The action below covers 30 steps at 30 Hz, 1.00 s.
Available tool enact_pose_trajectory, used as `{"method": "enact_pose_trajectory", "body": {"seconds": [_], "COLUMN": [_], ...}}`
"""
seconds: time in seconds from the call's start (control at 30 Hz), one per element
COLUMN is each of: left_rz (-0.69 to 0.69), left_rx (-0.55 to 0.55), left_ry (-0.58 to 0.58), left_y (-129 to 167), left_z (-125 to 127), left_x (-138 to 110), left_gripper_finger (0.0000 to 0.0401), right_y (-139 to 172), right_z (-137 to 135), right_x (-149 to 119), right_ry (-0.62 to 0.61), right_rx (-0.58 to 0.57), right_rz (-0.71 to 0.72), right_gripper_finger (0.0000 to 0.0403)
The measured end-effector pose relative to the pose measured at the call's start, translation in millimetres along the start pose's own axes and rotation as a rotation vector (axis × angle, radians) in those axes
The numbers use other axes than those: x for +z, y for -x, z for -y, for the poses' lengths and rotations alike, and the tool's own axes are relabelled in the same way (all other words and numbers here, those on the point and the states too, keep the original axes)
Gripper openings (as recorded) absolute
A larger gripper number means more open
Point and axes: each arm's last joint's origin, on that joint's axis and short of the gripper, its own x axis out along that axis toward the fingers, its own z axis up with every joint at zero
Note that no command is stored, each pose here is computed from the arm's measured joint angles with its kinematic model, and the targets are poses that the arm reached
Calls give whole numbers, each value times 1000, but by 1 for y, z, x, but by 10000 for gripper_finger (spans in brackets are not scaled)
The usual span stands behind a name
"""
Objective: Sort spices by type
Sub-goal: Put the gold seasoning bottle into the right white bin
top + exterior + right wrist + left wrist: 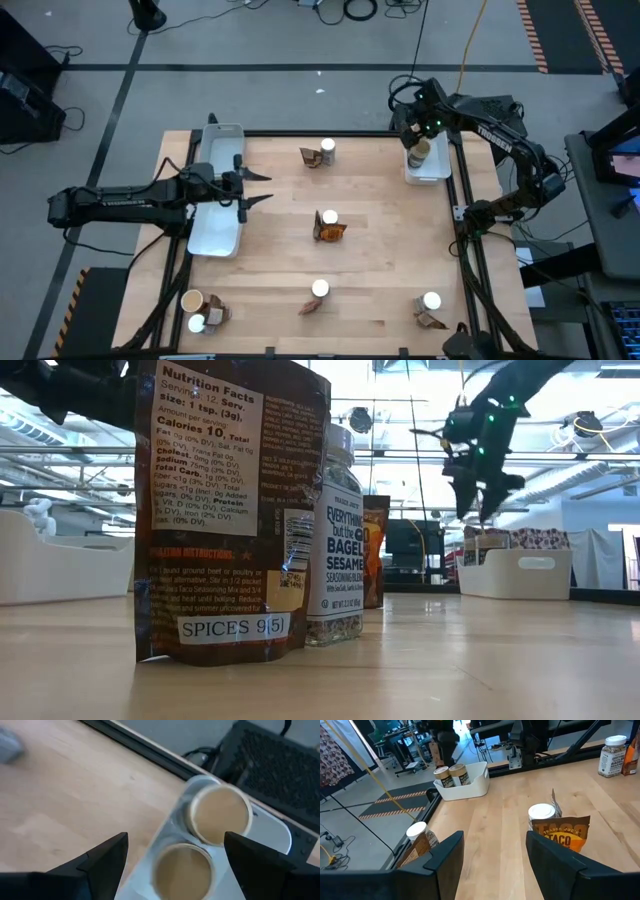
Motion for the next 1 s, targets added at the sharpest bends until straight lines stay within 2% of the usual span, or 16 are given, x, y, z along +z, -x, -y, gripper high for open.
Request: {"method": "enact_pose_trajectory", "body": {"seconds": [0.23,0.53,0.67,0.8,0.9,1.0], "left_rz": [26,10,-57,-226,-278,-299], "left_rx": [-33,-197,-273,-261,-292,-338], "left_ry": [75,233,300,317,339,356], "left_y": [0,1,2,7,12,18], "left_z": [1,17,29,44,54,62], "left_x": [2,3,0,-9,-3,7], "left_gripper_finger": [219,219,219,219,219,218], "right_y": [26,47,64,83,96,102], "right_z": [-39,-128,-172,-208,-230,-247], "right_x": [7,-15,-32,-52,-67,-82], "right_ry": [114,357,474,566,614,655], "right_rx": [76,263,396,528,605,623], "right_rz": [48,148,253,359,427,473], "right_gripper_finger": [313,313,313,313,313,313]}}
